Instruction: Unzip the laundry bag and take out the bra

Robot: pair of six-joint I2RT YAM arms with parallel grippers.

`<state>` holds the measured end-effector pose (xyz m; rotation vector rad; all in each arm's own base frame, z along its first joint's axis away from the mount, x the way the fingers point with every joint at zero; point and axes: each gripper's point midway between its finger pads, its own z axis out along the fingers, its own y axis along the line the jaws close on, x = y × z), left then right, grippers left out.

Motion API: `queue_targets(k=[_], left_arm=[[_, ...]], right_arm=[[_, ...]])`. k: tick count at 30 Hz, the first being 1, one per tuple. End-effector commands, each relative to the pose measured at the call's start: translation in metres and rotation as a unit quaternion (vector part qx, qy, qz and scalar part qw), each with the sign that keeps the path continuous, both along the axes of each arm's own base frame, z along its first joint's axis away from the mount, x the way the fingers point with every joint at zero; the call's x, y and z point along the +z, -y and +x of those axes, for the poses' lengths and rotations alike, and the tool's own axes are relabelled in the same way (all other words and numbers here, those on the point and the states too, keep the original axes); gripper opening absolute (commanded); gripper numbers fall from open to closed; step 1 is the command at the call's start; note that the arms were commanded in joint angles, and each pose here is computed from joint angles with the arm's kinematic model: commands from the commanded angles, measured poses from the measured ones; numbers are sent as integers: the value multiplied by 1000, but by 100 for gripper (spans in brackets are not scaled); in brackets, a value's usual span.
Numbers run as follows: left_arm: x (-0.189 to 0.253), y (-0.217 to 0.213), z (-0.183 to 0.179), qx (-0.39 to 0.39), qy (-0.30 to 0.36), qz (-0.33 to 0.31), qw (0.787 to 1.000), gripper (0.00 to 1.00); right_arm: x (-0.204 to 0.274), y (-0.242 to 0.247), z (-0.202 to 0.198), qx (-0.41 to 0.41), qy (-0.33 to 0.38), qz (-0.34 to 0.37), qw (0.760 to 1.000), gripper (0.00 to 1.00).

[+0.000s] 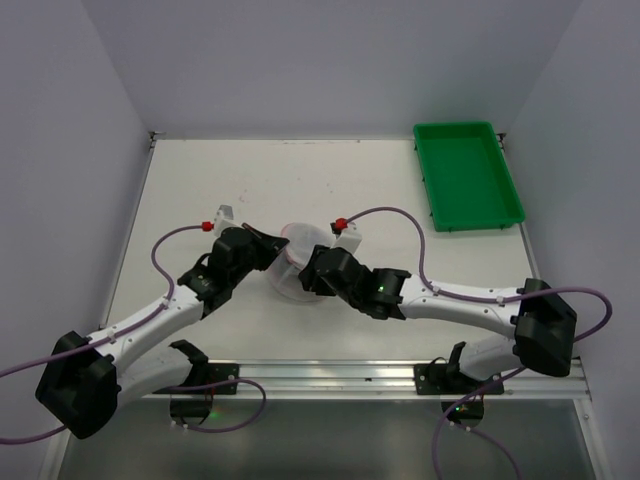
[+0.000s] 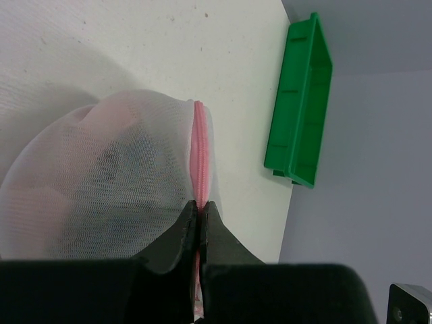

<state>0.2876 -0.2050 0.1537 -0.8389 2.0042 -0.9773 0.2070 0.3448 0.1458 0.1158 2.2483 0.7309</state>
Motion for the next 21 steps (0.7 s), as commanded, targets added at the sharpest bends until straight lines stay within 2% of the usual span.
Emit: queue_targets(k=[1, 21], left_arm=[[17, 1, 10, 14, 35, -7, 999, 0], [22, 1, 9, 11, 41, -14, 999, 0]], right_arm=[[22, -19, 7, 3, 16, 31, 999, 41], [0, -24, 16, -34, -12, 18, 999, 32]])
